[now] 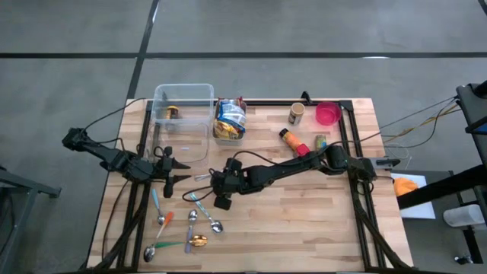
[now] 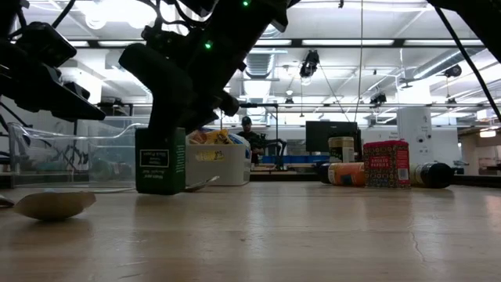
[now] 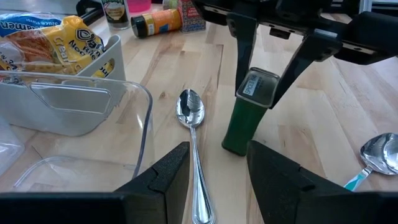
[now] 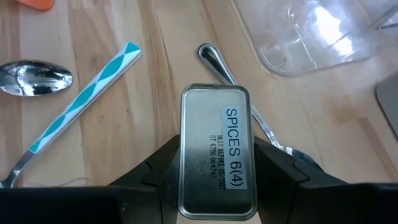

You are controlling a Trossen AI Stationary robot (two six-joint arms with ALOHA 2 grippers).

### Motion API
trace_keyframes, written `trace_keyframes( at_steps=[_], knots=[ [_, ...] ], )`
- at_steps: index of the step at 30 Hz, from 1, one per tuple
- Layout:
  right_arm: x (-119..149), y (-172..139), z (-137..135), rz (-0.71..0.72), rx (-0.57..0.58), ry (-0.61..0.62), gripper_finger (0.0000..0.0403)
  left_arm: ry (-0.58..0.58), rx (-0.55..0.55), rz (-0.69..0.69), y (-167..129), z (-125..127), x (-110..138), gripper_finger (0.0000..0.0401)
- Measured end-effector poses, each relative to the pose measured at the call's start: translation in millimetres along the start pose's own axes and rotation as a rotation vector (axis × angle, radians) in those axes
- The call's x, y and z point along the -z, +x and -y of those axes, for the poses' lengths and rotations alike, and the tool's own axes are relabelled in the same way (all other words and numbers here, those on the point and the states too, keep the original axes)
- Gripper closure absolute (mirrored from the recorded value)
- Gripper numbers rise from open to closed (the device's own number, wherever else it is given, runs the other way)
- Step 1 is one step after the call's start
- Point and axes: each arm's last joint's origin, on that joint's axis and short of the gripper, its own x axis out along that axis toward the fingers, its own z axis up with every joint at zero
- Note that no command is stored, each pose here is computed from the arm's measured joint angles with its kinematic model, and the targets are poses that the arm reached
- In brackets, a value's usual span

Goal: Pick & Place Food Item
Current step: Put the black seasoning can into the white bin

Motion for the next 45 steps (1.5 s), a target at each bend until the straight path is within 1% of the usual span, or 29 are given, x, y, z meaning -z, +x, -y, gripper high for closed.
trace_keyframes(
  at_steps=[2, 8, 10, 15, 20, 23, 28, 34, 37, 42, 45],
  knots=[
    [0, 0, 0, 0.000, 0.000, 0.000, 0.0232, 0.000, 0.000, 0.000, 0, 0, 0, 0.0238],
    [0, 0, 0, 0.000, 0.000, 0.004, 0.0153, 0.000, 0.000, 0.000, 0, 0, 0, 0.0238],
    [0, 0, 0, 0.001, -0.001, 0.004, 0.0133, 0.000, 0.000, 0.000, 0, 0, 0, 0.0238],
    [-6, -6, -1, 0.040, -0.016, 0.017, 0.0102, 0.000, 0.000, 0.000, 0, 0, 0, 0.0238],
    [-14, -14, -4, 0.102, -0.037, -0.004, 0.0099, 0.000, 0.000, 0.000, 0, 0, 0, 0.0238],
    [-18, -19, -7, 0.151, -0.021, -0.028, 0.0099, 0.000, 0.000, 0.000, 0, 0, 0, 0.0238],
    [-29, -43, -5, 0.270, -0.019, -0.045, 0.0099, 0.000, 0.000, 0.000, 0, 0, 0, 0.0238],
    [-23, -67, 8, 0.390, -0.026, -0.046, 0.0099, 0.000, 0.000, 0.000, 0, 0, 0, 0.0238],
    [-10, -80, 18, 0.478, -0.043, -0.021, 0.0099, -0.001, 0.000, 0.000, 0, 0, 0, 0.0238],
    [31, -92, 38, 0.618, -0.064, -0.013, 0.0099, 0.002, -0.002, -0.004, 0, 0, 0, 0.0238],
    [52, -108, 52, 0.693, -0.080, 0.012, 0.0099, 0.003, -0.002, -0.005, 0, 0, 0, 0.0238]
  ],
)
